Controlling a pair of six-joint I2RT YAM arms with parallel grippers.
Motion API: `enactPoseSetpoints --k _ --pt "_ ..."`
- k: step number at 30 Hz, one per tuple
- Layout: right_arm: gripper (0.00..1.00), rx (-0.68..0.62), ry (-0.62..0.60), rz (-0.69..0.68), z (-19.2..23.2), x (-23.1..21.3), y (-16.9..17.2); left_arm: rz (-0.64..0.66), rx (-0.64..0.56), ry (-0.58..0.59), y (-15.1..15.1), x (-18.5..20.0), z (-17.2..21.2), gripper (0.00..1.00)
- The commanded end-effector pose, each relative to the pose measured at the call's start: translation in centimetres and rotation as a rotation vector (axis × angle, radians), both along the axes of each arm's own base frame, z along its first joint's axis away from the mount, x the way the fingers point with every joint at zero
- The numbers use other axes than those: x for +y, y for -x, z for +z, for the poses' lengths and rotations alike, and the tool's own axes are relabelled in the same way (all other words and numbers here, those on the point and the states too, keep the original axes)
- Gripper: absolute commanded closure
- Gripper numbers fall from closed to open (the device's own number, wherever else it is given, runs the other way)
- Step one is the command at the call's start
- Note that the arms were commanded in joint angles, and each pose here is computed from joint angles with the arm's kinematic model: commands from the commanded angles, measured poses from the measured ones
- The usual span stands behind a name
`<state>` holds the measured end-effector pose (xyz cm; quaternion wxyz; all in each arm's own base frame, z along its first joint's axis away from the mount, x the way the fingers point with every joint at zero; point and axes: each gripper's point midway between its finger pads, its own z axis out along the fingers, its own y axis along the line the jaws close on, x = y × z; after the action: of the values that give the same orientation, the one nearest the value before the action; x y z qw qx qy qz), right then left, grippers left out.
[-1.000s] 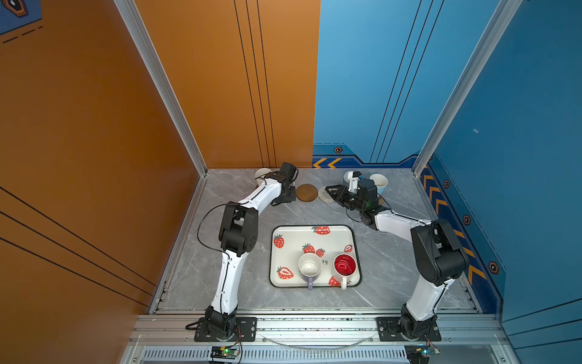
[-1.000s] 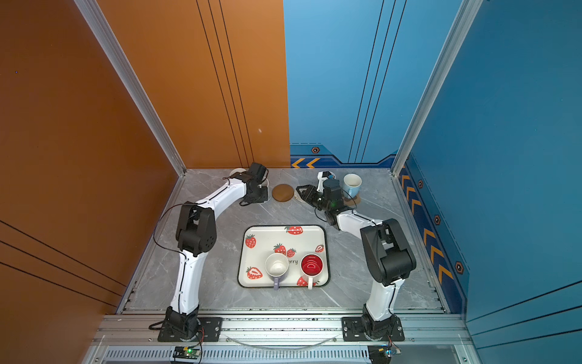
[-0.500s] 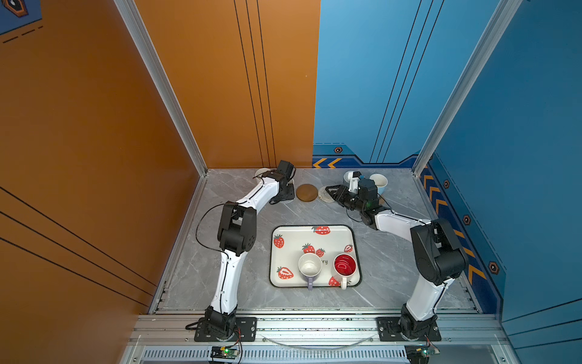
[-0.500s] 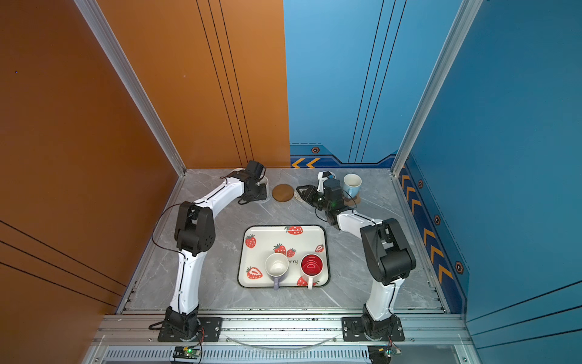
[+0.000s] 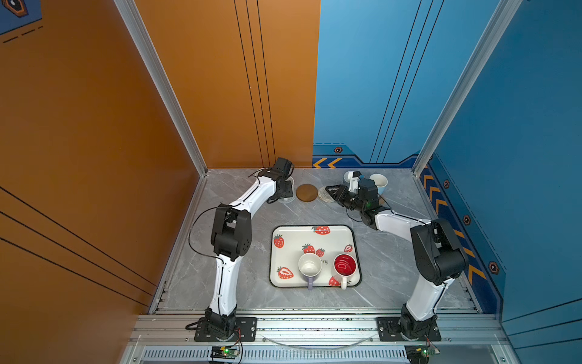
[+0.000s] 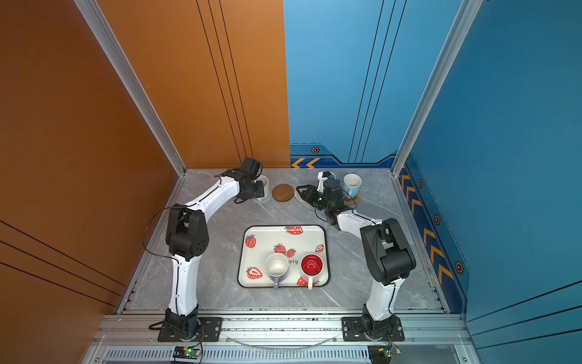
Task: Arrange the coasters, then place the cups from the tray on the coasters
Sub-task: 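Raise the left gripper off the speckled mug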
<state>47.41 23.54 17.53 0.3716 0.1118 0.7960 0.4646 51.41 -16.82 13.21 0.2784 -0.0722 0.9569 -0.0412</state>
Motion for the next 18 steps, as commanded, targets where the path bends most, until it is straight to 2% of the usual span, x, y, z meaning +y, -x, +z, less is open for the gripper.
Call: enactPoseSetpoints --k 1,9,18 --pt "0.61 -0.042 0.025 0.016 2.2 0.7 0.4 0.015 -0.105 -0.035 0.9 -0.1 4.5 0.42" --pt "0.57 -0.067 0.156 0.016 4.0 1.2 2.6 0.007 -0.242 -0.088 4.3 -0.3 9.5 0.42" --pt "0.47 -0.097 0.380 -0.014 6.2 0.5 5.7 -0.069 -0.446 0.153 8.9 -1.6 11.2 0.41"
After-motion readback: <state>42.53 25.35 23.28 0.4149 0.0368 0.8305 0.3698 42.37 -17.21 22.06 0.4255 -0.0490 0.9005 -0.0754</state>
